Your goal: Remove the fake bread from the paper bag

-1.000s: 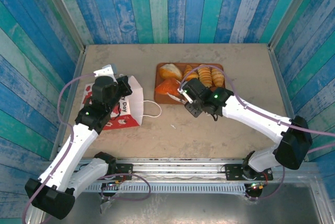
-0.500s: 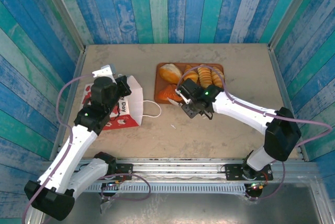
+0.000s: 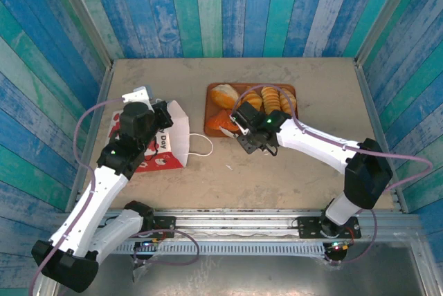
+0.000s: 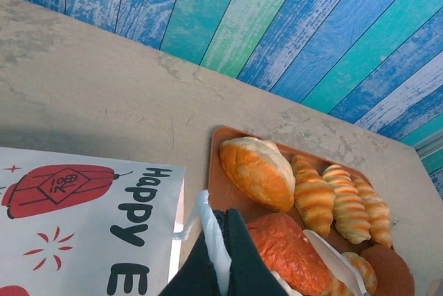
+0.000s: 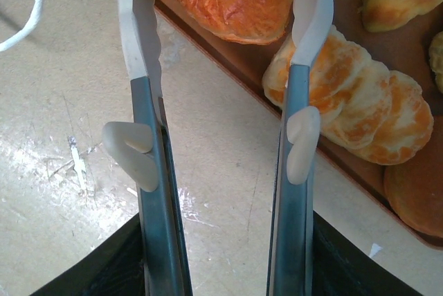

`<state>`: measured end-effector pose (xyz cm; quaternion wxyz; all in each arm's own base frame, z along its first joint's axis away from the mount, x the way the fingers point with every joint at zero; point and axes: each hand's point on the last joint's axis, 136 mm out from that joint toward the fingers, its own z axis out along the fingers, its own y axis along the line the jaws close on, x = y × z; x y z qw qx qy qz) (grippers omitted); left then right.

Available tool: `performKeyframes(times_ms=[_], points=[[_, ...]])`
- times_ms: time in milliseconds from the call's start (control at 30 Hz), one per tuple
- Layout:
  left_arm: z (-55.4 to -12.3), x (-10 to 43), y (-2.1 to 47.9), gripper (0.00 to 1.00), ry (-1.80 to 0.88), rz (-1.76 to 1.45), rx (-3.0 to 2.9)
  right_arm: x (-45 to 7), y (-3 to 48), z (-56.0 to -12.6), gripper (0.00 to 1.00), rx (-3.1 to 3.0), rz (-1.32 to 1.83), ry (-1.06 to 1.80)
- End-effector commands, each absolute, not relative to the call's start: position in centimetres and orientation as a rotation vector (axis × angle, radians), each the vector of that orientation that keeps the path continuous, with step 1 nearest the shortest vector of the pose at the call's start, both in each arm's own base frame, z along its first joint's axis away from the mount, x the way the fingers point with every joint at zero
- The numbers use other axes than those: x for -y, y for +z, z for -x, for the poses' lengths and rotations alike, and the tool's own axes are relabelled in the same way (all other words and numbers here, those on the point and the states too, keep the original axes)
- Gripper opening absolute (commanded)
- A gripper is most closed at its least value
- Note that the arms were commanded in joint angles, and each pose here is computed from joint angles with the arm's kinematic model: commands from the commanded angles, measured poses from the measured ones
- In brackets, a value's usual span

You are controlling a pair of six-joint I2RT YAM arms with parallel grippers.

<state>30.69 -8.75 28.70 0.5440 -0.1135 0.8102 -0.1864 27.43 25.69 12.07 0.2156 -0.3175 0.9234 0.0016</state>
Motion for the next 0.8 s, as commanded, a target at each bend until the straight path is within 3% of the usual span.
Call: performKeyframes(times_ms=[0, 767], points=[[-29.9, 8.2, 30.8, 0.00, -0.404, 0.218, -1.879, -26.4, 13.1, -28.9, 0.53, -2.532, 0.790, 0.011], [-29.6, 8.6, 32.0, 0.00, -0.375, 0.115, -1.863, -26.5, 11.8, -28.7, 0.59, -2.545, 0.957, -0.013]])
